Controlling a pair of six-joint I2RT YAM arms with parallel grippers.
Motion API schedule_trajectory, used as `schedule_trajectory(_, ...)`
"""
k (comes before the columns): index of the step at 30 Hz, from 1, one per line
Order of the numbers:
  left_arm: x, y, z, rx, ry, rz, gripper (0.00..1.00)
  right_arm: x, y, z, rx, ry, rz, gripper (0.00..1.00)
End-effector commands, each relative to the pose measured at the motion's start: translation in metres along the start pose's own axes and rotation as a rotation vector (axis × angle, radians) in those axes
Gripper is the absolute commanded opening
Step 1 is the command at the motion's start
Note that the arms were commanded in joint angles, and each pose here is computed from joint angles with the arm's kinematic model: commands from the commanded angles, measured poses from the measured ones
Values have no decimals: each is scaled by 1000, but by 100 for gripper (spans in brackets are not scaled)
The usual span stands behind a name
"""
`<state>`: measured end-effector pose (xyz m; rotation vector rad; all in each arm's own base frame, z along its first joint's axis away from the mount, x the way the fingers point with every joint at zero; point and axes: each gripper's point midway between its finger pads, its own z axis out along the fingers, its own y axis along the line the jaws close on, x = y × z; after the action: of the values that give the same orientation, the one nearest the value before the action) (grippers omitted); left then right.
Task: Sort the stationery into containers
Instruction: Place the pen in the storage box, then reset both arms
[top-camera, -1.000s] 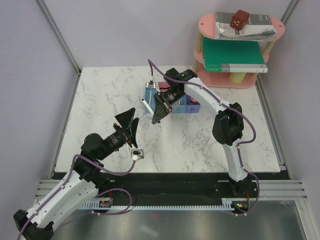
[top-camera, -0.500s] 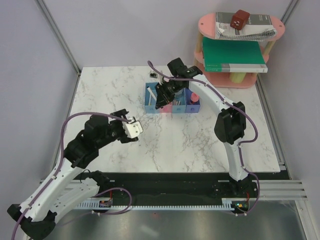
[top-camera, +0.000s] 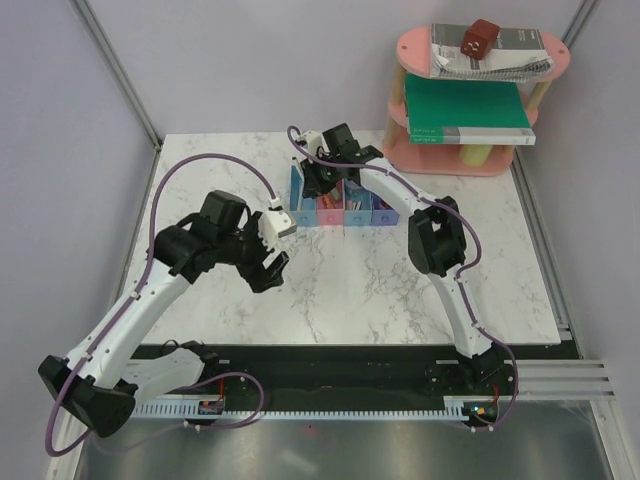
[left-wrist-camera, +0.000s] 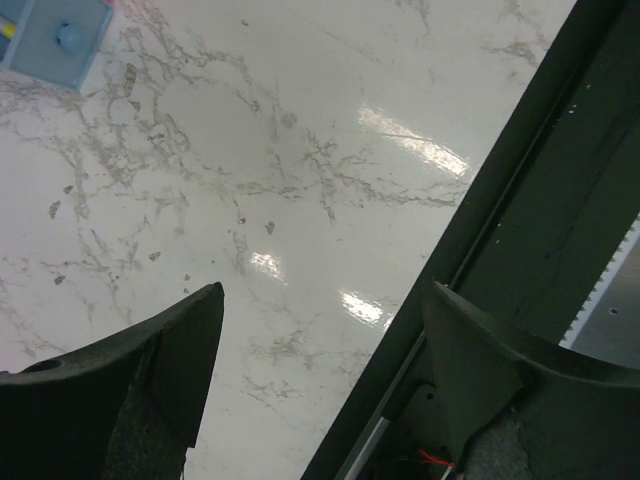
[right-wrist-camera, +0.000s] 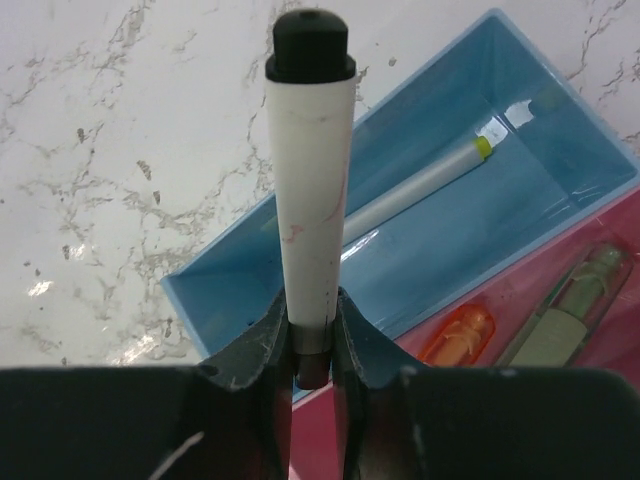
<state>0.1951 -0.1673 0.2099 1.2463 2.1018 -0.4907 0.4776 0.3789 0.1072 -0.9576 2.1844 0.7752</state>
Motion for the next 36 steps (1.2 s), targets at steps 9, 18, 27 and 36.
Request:
schedule_trajectory(9,-25,-11,-20,84,-40,-95,88,-33,-20,32,35,-202,81,20)
schedule_trajectory(18,-29,0,-22,62,-52,-80,94,-40,-12,14,40,-231,69,66)
schedule_trajectory(27,-26,17,-29,-10,-79,-140,99,-62,9,-31,41,-277,23,98)
schedule_trajectory(36,-13,80,-24,-189,-83,-288,100,-75,68,-159,63,-293,-230,98)
